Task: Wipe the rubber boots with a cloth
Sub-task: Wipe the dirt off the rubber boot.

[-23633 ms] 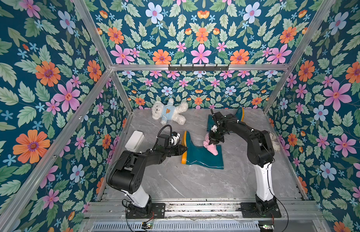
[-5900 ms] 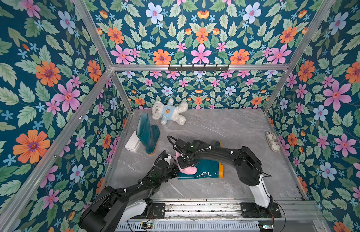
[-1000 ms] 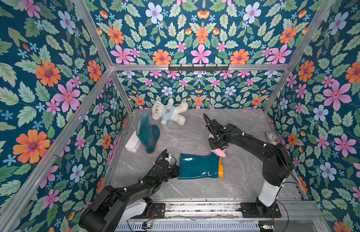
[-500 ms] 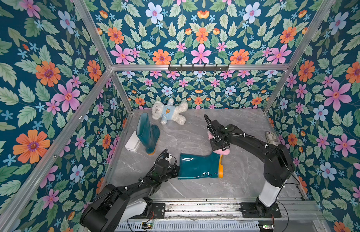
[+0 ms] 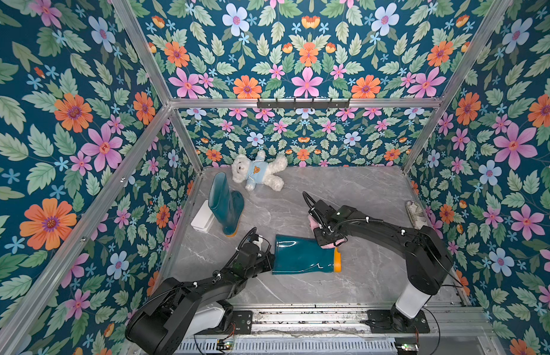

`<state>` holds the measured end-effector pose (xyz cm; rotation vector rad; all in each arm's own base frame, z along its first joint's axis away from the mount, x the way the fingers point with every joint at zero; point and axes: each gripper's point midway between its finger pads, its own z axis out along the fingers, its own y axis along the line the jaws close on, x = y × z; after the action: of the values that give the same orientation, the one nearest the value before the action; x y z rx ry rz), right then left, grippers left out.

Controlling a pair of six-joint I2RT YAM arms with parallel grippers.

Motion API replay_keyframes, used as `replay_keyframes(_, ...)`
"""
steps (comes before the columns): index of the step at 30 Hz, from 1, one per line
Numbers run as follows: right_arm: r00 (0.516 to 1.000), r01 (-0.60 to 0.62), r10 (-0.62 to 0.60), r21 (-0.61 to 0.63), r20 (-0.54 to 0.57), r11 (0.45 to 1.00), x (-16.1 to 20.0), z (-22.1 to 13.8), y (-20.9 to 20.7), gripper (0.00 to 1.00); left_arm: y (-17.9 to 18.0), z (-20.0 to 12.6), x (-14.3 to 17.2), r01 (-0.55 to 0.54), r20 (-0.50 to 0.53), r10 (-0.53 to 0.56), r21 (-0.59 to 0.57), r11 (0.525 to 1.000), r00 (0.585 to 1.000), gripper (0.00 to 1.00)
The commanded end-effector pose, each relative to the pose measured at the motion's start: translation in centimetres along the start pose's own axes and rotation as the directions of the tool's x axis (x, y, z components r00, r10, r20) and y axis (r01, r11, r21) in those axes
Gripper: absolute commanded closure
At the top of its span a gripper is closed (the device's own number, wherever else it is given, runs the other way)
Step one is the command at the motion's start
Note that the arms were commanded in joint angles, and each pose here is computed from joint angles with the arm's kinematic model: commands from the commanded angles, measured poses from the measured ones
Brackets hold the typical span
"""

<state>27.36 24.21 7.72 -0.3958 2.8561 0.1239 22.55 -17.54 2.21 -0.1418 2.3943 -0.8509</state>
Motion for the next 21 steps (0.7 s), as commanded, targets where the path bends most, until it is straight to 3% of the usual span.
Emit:
replay_keyframes(1,0.995,-0.054,0.049,-0.061,-0.086,0.997,3.5,0.2,1.3,1.00,0.8,0.0,0.2,0.010,-0.006,-0.010,-0.040,0.999,1.000,1.00)
replay_keyframes(14,0.991,0.007,-0.026,-0.147,-0.129,0.989,10.9,-1.1,7.1,1.00,0.1,0.1,-0.3,0.017,-0.003,-0.017,-0.026,1.000,1.000,1.00)
replay_keyframes(18,0.999,-0.042,0.038,-0.121,-0.034,0.992,8.9,-4.2,4.2,1.00,-2.0,-0.6,-2.0,-0.001,0.013,0.001,0.011,1.000,1.000,1.00)
replay_keyframes(21,0.980,-0.164,0.175,-0.117,0.092,0.979,6.3,-7.8,-0.7,1.00,-3.9,-2.1,-4.3,-0.038,0.045,0.037,0.011,0.999,0.998,1.00)
